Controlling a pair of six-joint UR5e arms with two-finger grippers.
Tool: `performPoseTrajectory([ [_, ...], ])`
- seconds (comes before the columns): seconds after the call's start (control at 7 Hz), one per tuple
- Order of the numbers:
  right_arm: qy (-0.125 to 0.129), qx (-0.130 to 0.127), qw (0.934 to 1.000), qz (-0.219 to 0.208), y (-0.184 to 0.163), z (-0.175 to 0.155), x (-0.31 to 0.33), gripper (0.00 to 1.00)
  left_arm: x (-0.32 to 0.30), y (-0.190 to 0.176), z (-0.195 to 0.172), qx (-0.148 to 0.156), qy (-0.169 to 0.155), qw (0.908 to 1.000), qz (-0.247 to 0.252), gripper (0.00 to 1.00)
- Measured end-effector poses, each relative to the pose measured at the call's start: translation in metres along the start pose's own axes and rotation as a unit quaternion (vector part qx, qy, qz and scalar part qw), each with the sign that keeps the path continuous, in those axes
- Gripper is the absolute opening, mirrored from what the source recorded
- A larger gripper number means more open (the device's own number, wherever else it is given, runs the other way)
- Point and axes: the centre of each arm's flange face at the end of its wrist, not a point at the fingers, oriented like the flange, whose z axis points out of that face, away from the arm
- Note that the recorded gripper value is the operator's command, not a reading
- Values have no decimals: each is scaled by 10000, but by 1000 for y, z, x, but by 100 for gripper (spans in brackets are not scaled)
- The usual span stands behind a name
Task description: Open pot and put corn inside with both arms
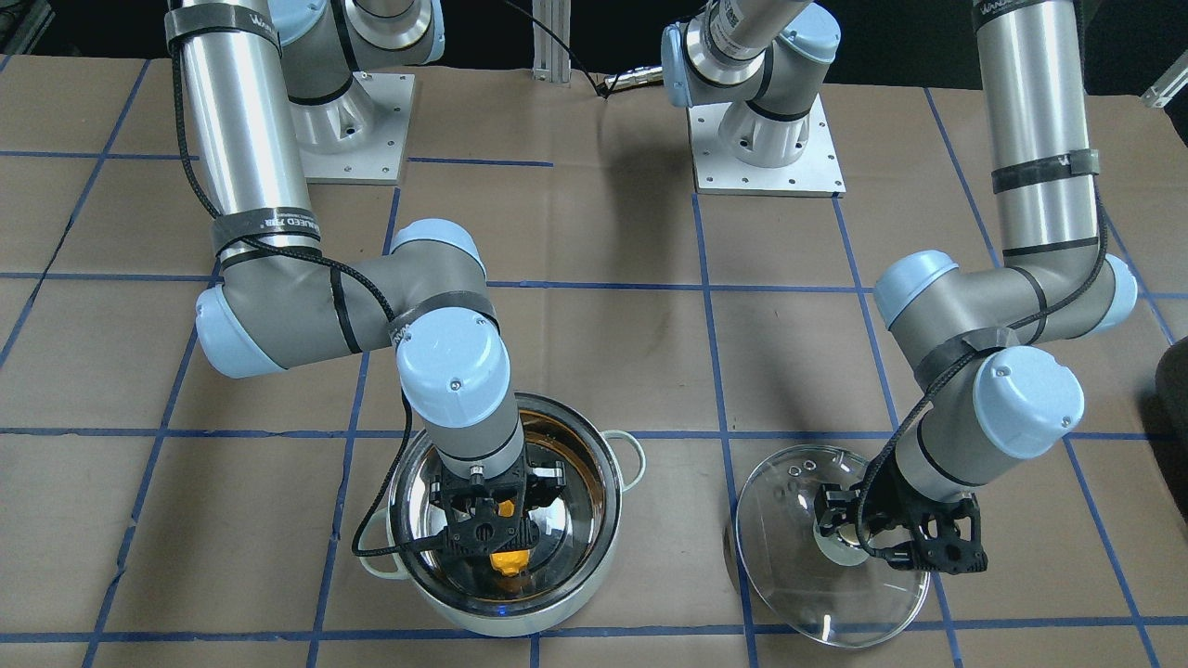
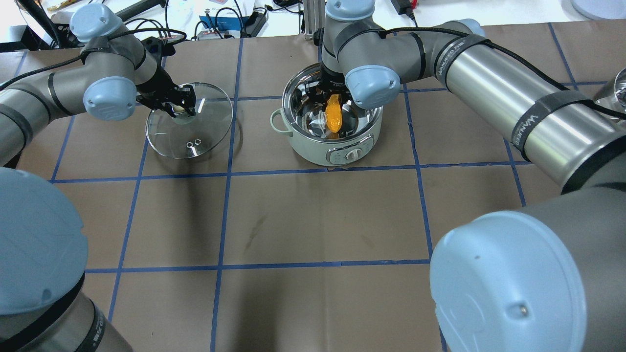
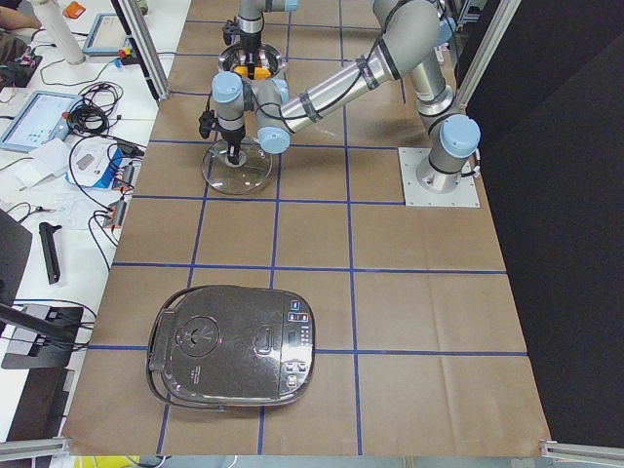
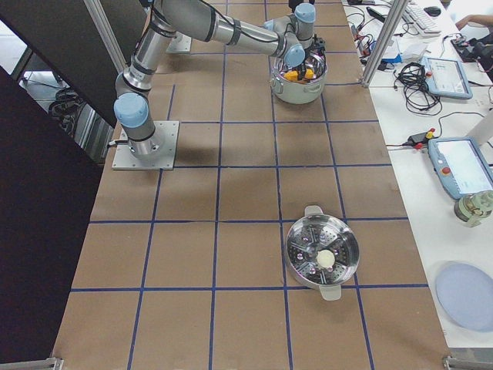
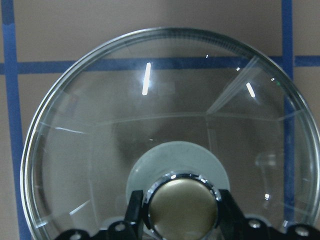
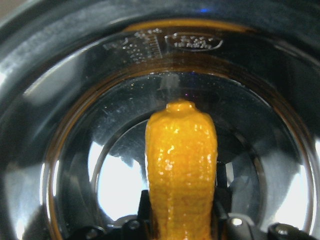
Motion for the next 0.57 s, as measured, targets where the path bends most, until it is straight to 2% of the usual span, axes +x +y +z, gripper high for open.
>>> performPoseTrajectory([
  [0.29,260,154,9995,-59,0,-14,5,100,7,2,-42,-12,-29,10000,-74,100],
  [0.57,280,331,9991,-6,9,-91,15,100,58,27,-125,-204,-103,9991,-356,100],
])
